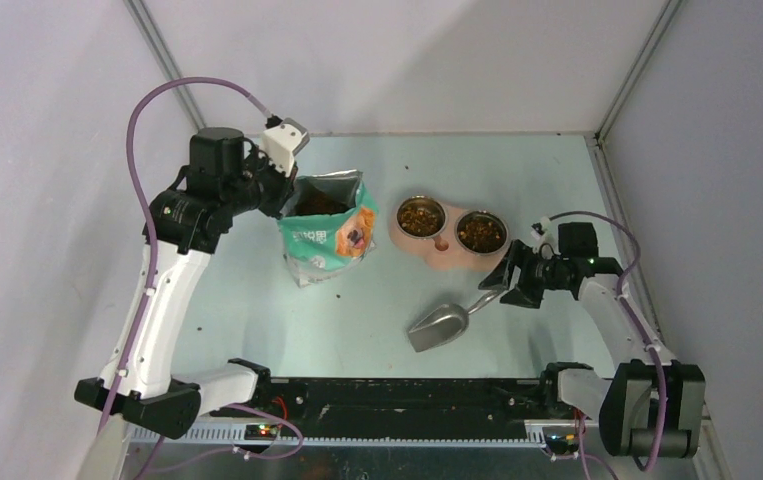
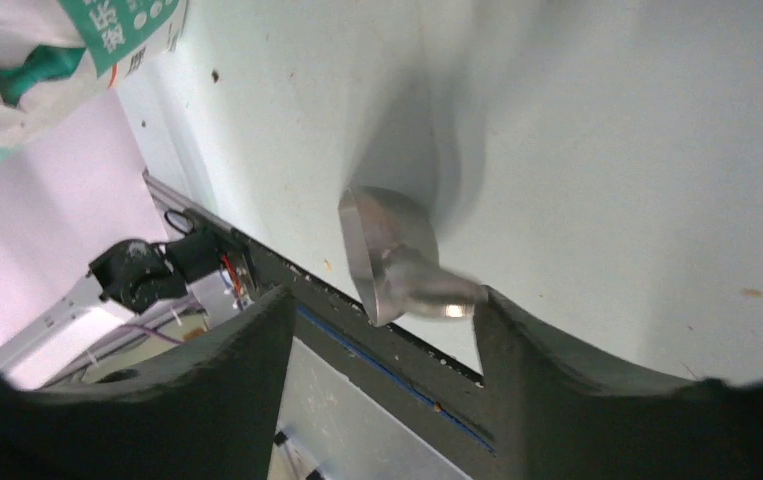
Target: Serve the pet food
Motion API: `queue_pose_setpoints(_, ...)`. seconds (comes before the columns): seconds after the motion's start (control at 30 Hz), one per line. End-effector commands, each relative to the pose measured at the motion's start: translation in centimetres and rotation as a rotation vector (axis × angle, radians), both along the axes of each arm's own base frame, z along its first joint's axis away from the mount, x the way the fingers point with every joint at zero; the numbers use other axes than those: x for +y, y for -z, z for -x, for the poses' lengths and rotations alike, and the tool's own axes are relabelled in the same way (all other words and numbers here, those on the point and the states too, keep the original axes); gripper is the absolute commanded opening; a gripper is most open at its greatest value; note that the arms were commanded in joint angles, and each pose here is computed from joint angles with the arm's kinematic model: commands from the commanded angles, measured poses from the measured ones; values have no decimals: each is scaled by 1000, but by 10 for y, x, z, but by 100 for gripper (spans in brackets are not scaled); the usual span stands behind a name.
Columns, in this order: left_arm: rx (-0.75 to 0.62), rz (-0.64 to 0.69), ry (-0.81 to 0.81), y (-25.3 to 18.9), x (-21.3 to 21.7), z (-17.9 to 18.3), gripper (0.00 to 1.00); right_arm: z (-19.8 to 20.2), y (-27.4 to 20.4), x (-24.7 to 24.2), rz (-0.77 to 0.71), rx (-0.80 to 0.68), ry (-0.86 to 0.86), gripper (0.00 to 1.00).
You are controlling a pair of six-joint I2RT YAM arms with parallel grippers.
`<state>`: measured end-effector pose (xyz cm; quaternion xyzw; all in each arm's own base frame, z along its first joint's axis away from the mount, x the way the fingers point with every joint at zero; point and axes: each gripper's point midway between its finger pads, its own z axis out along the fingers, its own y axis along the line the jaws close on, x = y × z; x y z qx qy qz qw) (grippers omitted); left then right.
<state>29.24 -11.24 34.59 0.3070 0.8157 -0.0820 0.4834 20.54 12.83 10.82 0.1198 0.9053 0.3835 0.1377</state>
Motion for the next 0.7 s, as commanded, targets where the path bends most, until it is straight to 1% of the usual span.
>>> queue_pose_setpoints(0.0,-104,63,17,-36,-3,3,0,-5,-10,-29,93,-35,83,78)
queue_pose_setpoints(0.03,-100,67,20,-35,-4,2,0,-8,-15,-34,104,-48,95,80)
queue_pose_setpoints(0.07,-103,69,22,-37,-5,2,0,-7,-16,-43,120,-31,128,80)
queue_pose_setpoints(0.13,-102,72,25,-37,-6,1,0,-15,-30,-58,163,-64,164,81)
queue_pose_setpoints(0.2,-103,74,25,-37,-6,2,0,-25,-52,-68,201,-139,176,81)
queue_pose_setpoints(0.23,-102,76,26,-37,-6,2,0,-32,-69,-69,209,-199,164,81)
queue_pose_setpoints(0.27,-104,78,27,-39,-6,3,0,-36,-80,-69,208,-246,158,81)
queue_pose_setpoints(0.33,-102,87,33,-40,-8,4,0,-46,-111,-62,185,-383,116,80)
queue_pose_setpoints(0.4,-92,97,38,-38,-10,5,0,-54,-141,-49,173,-540,43,80)
queue_pose_setpoints(0.43,-88,102,42,-38,-11,6,0,-58,-159,-38,174,-643,-22,79)
queue_pose_setpoints(0.47,-85,108,48,-37,-12,7,0,-59,-168,-31,176,-698,-59,79)
queue_pose_setpoints(0.5,-82,112,51,-37,-13,8,1,-61,-185,-17,183,-803,-140,79)
queue_pose_setpoints(0.53,-81,116,59,-37,-14,9,4,-62,-191,-8,185,-849,-188,78)
queue_pose_setpoints(0.57,-80,118,63,-37,-15,10,5,-61,-204,11,188,-948,-286,78)
queue_pose_setpoints(0.6,-80,121,72,-38,-16,12,9,-60,-210,20,182,-989,-328,78)
queue_pose_setpoints(0.63,-78,117,80,-38,-16,14,11,-59,-221,36,174,-1075,-413,78)
queue_pose_setpoints(0.67,-80,118,93,-38,-17,16,16,-59,-224,44,169,-1108,-447,77)
